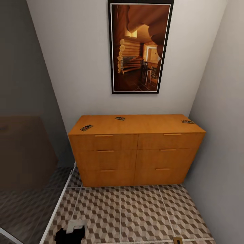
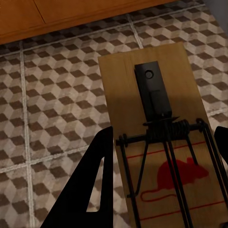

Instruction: Take the four mousetraps from the cabinet in the bathroom and place them on the bathroom floor. Make sure all four end up on the same floor surface, and ensure that at least two of them are either under or directly next to the same bathroom sink.

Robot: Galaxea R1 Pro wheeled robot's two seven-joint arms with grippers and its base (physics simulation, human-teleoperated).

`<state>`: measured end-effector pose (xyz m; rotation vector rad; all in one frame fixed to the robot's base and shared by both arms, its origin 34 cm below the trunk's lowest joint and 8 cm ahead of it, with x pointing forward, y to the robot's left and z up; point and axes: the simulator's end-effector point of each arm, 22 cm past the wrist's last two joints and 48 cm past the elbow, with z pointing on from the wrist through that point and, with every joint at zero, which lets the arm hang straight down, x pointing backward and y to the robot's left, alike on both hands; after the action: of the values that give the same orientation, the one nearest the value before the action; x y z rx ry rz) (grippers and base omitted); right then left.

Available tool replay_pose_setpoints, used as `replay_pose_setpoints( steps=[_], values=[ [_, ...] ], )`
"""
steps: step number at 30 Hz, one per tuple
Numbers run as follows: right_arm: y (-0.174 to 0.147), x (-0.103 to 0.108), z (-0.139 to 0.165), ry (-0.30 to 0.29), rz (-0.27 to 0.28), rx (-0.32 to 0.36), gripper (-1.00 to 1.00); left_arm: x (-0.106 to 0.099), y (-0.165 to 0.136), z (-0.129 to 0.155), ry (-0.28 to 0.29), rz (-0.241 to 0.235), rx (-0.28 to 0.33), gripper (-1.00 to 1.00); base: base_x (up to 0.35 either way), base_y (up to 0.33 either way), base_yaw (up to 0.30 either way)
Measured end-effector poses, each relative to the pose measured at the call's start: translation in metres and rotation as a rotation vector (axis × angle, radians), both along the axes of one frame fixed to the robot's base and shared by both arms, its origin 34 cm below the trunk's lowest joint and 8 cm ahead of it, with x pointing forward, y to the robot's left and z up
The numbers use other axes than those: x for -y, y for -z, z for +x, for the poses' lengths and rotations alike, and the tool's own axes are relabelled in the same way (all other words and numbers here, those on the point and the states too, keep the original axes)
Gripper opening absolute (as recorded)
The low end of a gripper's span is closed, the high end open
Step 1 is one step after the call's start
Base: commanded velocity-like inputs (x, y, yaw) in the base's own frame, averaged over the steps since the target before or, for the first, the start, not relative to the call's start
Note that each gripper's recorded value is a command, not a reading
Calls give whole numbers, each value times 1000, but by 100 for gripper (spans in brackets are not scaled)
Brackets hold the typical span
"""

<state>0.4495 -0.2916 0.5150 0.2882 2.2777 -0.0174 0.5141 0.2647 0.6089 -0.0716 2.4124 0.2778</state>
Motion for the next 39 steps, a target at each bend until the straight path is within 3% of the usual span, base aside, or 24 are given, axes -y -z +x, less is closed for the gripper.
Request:
replay_pose_setpoints(
  steps=[10,13,18,21,27,31,39],
  values=[
    [0,-1,0,0,1,-1,-100,7,-112,56,22,-11,50,100,0,0,0],
    [0,-1,0,0,2,-2,-100,9,-143,90,27,-7,85,100,0,0,0],
    [1,-1,-1,0,1,-3,-100,10,-187,136,42,8,67,100,0,0,0],
    [1,0,-1,0,1,-3,-100,12,-223,167,46,11,109,100,0,0,0],
    [1,-1,-1,0,1,-4,-100,14,-339,243,48,16,302,100,0,0,0],
    [1,0,-1,0,0,-4,-100,14,-373,257,48,21,360,100,0,0,0],
    [1,0,-1,-2,-1,-4,-100,10,-381,259,52,35,374,100,0,0,0]
  ],
)
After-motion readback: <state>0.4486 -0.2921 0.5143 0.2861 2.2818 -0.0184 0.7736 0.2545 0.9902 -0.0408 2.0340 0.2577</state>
